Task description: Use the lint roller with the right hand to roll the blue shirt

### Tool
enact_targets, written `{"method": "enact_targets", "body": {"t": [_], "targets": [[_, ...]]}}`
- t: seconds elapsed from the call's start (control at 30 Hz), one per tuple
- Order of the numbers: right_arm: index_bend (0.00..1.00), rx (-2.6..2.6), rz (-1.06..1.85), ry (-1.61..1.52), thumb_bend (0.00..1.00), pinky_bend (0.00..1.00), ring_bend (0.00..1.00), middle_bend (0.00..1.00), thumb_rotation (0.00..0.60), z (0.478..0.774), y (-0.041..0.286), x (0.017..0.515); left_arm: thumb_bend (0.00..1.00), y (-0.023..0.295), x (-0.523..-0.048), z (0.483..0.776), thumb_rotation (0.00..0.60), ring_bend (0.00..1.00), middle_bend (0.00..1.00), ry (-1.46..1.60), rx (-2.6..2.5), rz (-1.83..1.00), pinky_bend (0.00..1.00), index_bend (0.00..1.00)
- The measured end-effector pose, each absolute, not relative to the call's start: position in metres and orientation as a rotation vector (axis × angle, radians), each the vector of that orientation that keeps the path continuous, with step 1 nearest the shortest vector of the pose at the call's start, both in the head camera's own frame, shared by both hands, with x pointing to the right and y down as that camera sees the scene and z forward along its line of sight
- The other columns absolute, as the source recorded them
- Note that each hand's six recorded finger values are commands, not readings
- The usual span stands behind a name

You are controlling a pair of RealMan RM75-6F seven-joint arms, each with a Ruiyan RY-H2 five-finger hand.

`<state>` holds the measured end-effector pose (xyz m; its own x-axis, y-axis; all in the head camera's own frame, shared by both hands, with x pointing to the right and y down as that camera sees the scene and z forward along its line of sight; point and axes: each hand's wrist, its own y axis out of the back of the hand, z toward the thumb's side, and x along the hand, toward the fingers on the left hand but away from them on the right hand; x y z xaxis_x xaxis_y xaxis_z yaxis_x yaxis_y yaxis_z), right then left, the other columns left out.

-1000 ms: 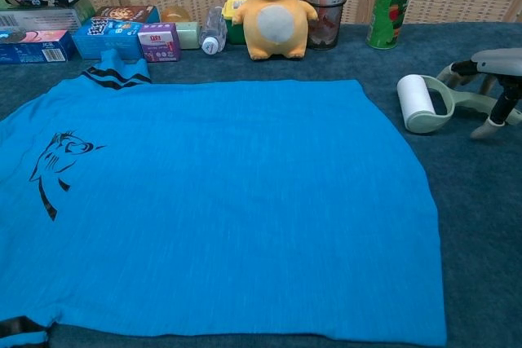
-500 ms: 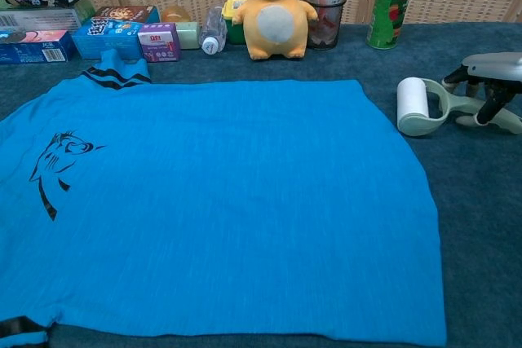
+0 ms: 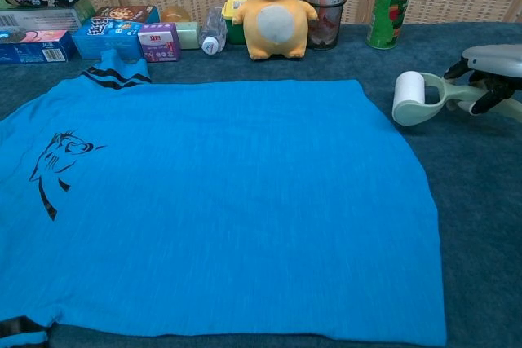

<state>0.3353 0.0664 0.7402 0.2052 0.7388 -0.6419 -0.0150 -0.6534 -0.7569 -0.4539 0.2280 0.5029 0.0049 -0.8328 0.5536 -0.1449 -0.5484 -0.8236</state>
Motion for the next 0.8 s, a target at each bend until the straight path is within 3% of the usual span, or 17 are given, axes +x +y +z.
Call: {"method": "enact_targets", "body": {"t": [0.33,0.8], "targets": [[0.54,-1.816,1.339,-0.774,1.0,1.0,0.88,0.71,0.6,0.704,0.053,0.329,0.12,0.23,-0.453,0.502,0.6,0.0,0.0,1.007,-1.732,-1.587,0.13,0.0],[0.52,-1.798,1.267,-0.635,1.0,1.0,0.96,0.72,0.6,0.693,0.058,0.282,0.12,0.231,-0.453,0.501,0.6,0.0,0.0,1.008,-1.742,-1.589,0.13,0.0]]}}
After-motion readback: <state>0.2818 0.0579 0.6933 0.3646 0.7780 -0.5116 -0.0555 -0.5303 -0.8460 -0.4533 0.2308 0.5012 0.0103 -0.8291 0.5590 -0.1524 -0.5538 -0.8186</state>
